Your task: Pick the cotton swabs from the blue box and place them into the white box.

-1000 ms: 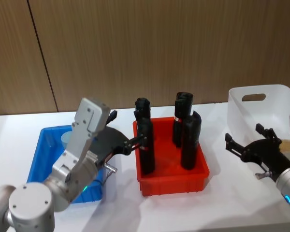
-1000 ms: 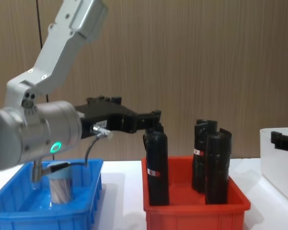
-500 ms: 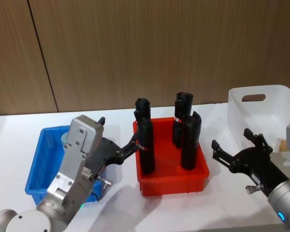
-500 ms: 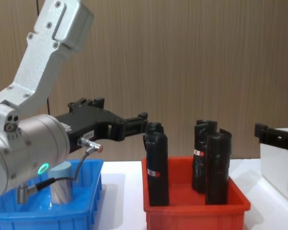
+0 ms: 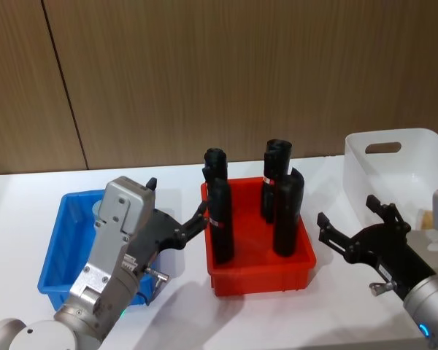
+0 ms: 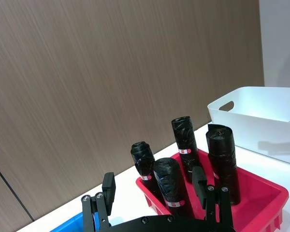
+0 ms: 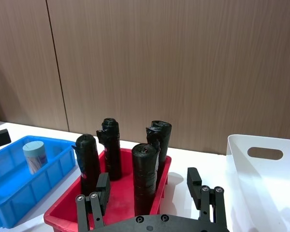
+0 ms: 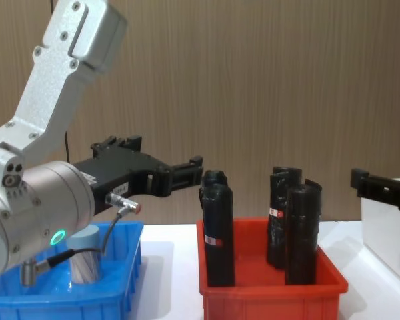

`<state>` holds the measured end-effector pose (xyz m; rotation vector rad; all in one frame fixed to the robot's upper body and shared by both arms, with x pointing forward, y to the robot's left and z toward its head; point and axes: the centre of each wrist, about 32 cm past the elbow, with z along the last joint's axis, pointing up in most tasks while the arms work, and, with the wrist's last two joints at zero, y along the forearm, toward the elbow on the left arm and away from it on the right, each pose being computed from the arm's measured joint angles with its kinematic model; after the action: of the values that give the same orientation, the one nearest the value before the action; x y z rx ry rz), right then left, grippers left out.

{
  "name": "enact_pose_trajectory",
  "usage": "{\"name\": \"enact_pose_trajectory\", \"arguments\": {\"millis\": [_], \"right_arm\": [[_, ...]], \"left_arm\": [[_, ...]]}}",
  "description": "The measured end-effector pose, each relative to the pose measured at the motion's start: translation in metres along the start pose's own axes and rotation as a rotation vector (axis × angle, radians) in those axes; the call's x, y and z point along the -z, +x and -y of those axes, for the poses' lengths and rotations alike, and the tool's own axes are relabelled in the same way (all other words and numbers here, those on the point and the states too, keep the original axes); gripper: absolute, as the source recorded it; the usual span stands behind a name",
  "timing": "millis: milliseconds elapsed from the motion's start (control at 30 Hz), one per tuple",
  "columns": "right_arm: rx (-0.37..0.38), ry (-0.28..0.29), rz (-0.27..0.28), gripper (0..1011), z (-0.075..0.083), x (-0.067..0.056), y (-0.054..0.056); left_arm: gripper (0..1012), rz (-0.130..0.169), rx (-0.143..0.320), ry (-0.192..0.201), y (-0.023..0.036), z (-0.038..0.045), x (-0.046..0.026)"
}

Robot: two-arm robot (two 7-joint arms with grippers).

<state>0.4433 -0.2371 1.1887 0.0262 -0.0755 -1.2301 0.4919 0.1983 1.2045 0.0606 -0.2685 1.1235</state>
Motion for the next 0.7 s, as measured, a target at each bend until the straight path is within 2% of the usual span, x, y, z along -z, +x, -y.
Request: {"name": "enact_pose_trajectory", "arguments": {"millis": [700], "right_arm": [[-0.001, -0.01, 0.001, 1001, -0.0045, 0.002, 0.0037]], "left_arm": [[1004, -0.001, 0.0, 0.001, 0.0001, 0.0, 0.0002]]}}
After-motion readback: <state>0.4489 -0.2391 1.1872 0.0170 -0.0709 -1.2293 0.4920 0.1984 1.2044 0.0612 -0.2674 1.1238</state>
